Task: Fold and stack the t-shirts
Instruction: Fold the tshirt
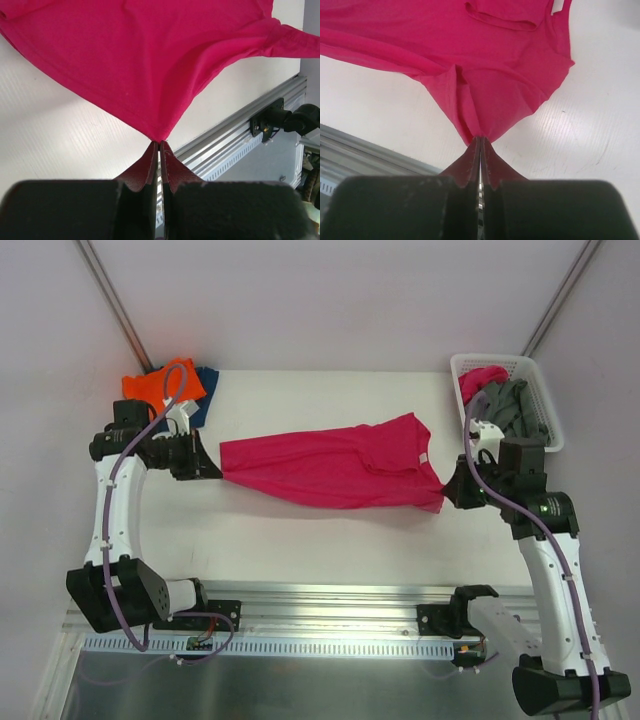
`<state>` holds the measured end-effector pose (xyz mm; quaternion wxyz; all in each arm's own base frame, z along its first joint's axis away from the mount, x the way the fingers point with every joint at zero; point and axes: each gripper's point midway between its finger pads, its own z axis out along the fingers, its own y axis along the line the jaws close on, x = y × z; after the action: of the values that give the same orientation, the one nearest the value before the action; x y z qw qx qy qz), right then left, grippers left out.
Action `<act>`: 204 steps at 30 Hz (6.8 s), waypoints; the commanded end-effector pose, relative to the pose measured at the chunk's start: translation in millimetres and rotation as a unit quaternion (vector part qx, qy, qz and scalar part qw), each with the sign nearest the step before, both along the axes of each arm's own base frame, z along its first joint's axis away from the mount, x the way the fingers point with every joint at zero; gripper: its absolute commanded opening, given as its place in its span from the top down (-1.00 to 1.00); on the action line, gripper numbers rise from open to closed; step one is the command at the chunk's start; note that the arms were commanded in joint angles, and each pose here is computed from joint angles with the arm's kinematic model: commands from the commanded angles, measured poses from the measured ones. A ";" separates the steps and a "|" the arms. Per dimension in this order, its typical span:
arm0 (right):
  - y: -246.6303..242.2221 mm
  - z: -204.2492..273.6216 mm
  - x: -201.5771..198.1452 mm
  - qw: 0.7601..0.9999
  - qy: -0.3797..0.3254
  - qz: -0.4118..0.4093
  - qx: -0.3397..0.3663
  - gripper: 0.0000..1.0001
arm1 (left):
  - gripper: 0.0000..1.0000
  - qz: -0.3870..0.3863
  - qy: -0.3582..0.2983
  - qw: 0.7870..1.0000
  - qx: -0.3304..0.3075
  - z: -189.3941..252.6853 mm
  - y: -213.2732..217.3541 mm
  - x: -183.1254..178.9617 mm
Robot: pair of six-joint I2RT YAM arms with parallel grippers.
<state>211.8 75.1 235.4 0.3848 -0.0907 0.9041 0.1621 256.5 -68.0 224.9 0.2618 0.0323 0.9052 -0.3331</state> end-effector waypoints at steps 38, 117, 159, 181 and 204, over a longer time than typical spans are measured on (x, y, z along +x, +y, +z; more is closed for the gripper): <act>61.0 -28.3 19.0 0.981 0.125 0.052 0.137 0.99 | 1.00 0.014 -0.008 0.999 -0.028 25.7 40.5 74.3; 10.6 -208.2 44.1 0.904 0.414 -0.109 0.016 0.22 | 1.00 0.014 0.033 0.998 -0.058 8.5 39.7 83.3; -14.7 -138.0 1.2 0.932 0.303 -0.171 0.103 0.99 | 1.00 -0.067 0.038 0.995 -0.070 36.6 22.3 34.7; -10.8 -57.4 101.8 0.954 0.192 -0.157 0.171 0.99 | 1.00 -0.086 0.114 0.988 -0.061 3.2 28.9 22.2; -34.7 -106.1 191.3 0.948 0.212 -0.181 0.153 0.96 | 1.00 -0.065 0.193 0.976 -0.079 -87.4 58.9 111.2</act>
<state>375.6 43.2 125.3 0.1865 0.1803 0.9344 0.2441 374.8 -11.2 153.2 0.1135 0.0255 0.9041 -0.4112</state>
